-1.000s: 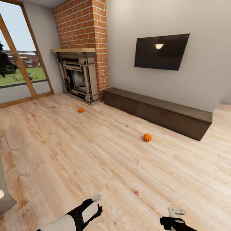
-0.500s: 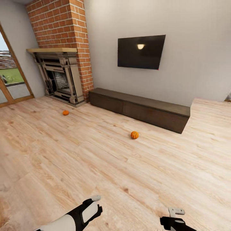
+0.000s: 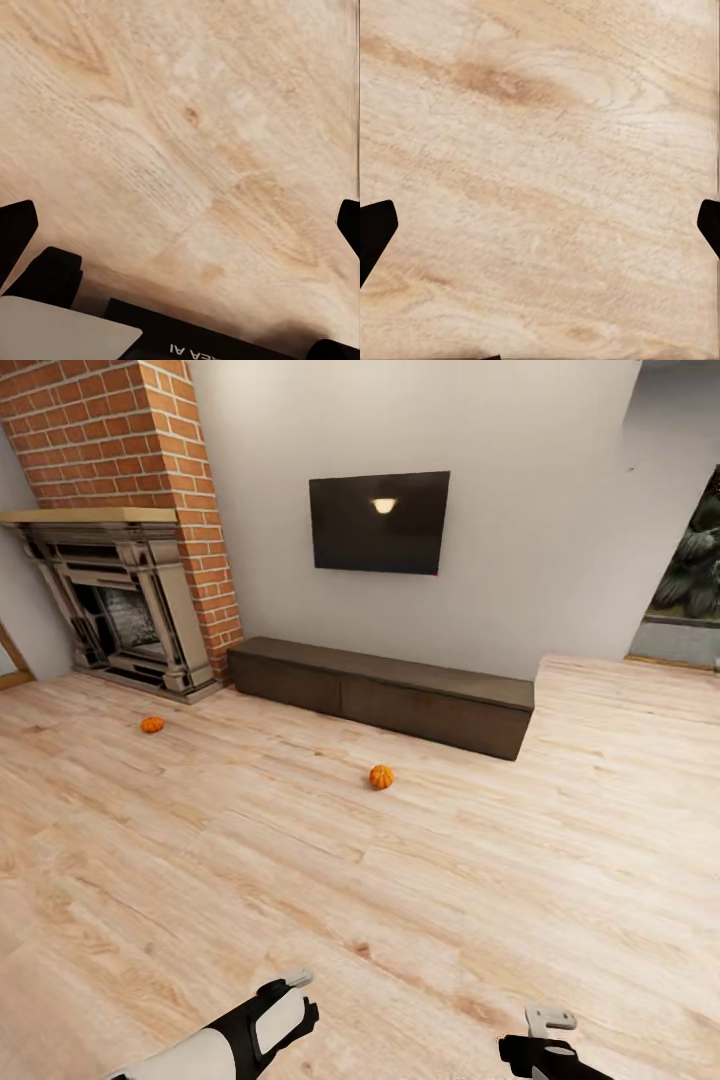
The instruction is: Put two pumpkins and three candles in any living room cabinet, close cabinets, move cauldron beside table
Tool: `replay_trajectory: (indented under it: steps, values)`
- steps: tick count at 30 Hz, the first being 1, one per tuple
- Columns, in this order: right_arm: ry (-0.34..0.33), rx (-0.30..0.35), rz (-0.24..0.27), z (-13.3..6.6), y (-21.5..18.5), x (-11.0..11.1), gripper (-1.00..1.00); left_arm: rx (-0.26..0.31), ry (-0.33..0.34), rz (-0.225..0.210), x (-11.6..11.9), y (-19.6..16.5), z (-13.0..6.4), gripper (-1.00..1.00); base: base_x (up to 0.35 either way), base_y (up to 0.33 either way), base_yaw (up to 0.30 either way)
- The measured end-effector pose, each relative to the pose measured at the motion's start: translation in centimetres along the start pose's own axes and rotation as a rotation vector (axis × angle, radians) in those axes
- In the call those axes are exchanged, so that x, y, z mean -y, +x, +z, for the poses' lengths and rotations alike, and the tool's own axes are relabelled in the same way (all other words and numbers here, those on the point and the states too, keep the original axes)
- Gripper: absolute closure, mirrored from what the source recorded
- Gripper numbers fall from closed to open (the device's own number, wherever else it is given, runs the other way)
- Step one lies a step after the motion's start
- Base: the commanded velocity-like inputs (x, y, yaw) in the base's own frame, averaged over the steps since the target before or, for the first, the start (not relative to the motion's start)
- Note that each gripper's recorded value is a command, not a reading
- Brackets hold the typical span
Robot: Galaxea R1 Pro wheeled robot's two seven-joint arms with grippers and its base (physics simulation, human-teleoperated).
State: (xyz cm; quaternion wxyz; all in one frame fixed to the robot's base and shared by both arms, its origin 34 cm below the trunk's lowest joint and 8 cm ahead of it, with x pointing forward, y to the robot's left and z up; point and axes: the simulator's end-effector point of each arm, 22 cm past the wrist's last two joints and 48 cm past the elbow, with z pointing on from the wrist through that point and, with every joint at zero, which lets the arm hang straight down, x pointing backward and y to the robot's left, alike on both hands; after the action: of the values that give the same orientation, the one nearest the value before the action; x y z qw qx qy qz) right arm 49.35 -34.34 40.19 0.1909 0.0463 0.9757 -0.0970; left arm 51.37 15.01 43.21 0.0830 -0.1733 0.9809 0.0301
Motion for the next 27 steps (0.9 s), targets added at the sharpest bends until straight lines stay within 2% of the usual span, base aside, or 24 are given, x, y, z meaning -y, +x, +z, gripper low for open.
replay_trajectory:
  steps: [11, 18, 23, 27]
  values:
    - [0.000, -0.001, 0.000, 0.0, 0.0, 0.0, -1.00, 0.001, 0.001, -0.001, 0.0, 0.0, 0.0, -1.00, 0.000, 0.000, -0.289]
    - [-0.003, -0.002, -0.003, 0.0, 0.1, -0.2, -1.00, -0.001, -0.005, -0.003, -0.3, 0.0, 0.1, -1.00, 0.000, 0.000, -0.061]
    - [-0.001, -0.012, -0.013, 0.0, 0.8, 0.0, -1.00, -0.022, -0.046, -0.010, -2.2, 0.9, 0.7, -1.00, 0.000, 0.000, -0.002]
    - [-0.003, -0.030, -0.025, -0.1, 2.3, -0.1, -1.00, -0.054, -0.120, -0.017, -5.8, 2.1, 1.6, -1.00, 0.000, 0.000, 0.000]
